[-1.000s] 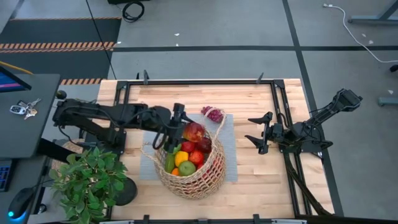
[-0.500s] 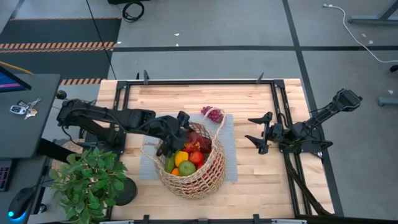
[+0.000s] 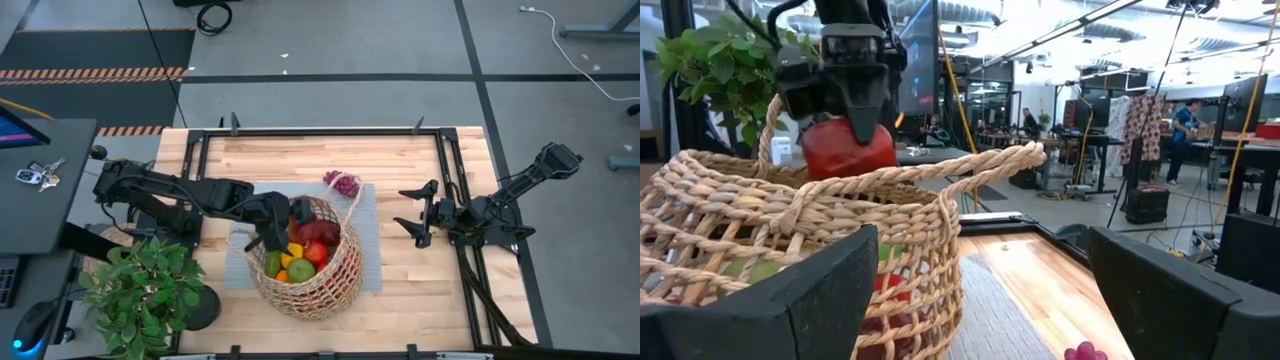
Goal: Build produce basket
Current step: Put the red apple into the brown basket
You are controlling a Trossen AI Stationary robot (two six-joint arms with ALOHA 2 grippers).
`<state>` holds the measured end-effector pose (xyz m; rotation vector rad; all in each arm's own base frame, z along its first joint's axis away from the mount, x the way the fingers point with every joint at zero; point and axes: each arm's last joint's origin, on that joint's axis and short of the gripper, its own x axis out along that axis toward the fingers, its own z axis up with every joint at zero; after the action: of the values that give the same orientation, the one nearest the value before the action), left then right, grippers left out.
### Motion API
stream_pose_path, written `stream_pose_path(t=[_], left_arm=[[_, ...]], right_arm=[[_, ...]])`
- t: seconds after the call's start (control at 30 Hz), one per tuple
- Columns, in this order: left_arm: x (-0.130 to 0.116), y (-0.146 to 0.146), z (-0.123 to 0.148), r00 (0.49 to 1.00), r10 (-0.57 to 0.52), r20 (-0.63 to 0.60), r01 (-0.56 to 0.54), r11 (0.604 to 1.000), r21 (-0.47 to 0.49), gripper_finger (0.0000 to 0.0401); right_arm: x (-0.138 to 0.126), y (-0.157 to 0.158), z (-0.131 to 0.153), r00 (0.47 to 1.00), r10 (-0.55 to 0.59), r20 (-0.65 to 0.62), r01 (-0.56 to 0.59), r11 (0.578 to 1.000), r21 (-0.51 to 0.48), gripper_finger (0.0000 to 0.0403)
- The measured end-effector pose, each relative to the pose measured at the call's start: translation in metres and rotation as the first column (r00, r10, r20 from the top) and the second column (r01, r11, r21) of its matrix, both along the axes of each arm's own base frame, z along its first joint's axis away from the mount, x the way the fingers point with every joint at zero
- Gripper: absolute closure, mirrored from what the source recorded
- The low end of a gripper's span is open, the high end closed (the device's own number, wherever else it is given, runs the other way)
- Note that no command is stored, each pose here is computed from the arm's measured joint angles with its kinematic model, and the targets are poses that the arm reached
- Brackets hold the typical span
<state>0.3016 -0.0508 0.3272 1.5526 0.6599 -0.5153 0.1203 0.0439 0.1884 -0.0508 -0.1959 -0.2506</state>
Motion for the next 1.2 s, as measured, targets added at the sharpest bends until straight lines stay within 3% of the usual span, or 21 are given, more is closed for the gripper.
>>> stream_pose_path(t=[0.2,0.37,0.5,0.63,0.73,0.8,0.9,1.03,1.2], left_arm=[[0.0006,-0.0001,0.0006,0.975,-0.214,-0.052,0.22,0.947,0.232,0.0078],[0.0007,0.0005,0.0006,0.968,-0.242,-0.065,0.25,0.931,0.266,0.0078],[0.0013,0.004,0.0006,0.986,-0.164,-0.037,0.168,0.967,0.191,0.0078],[0.0018,0.008,0.0006,1.0,0.004,0.005,-0.004,1.0,0.019,0.0078],[0.002,0.0091,0.0005,0.982,0.188,0.018,-0.182,0.967,-0.18,0.0078],[0.002,0.0091,0.0006,0.943,0.333,0.002,-0.313,0.888,-0.338,0.0078],[0.002,0.0091,0.0006,0.856,0.513,-0.061,-0.462,0.707,-0.535,0.0078],[0.002,0.0091,0.0005,0.722,0.668,-0.18,-0.569,0.425,-0.704,0.0078],[0.0019,0.009,0.0006,0.545,0.758,-0.359,-0.595,0.048,-0.802,0.0078]], right_arm=[[0.0,0.0,0.0,1.0,0.0,0.001,0.0,1.0,0.0,0.0041],[0.0,0.0,0.0,1.0,0.0,0.001,0.0,1.0,0.0,0.0041],[0.0,0.0,0.0001,1.0,0.0,0.001,0.0,1.0,0.0,0.0041],[0.0,0.0,0.0001,1.0,0.0,0.001,0.0,1.0,0.0,0.0041],[0.0,0.0,0.0001,1.0,0.0,0.001,0.0,1.0,0.0,0.0041],[0.0,0.0,0.0,1.0,0.0,0.0,0.0,1.0,0.0,0.0041],[0.0,0.0,-0.0001,1.0,0.0,0.0,0.0,1.0,0.0,0.0041],[0.0,0.0,0.0001,1.0,0.0,0.001,0.0,1.0,0.0,0.0041],[0.0,0.0,0.0,1.0,0.0,0.0,0.0,1.0,0.0,0.0041]])
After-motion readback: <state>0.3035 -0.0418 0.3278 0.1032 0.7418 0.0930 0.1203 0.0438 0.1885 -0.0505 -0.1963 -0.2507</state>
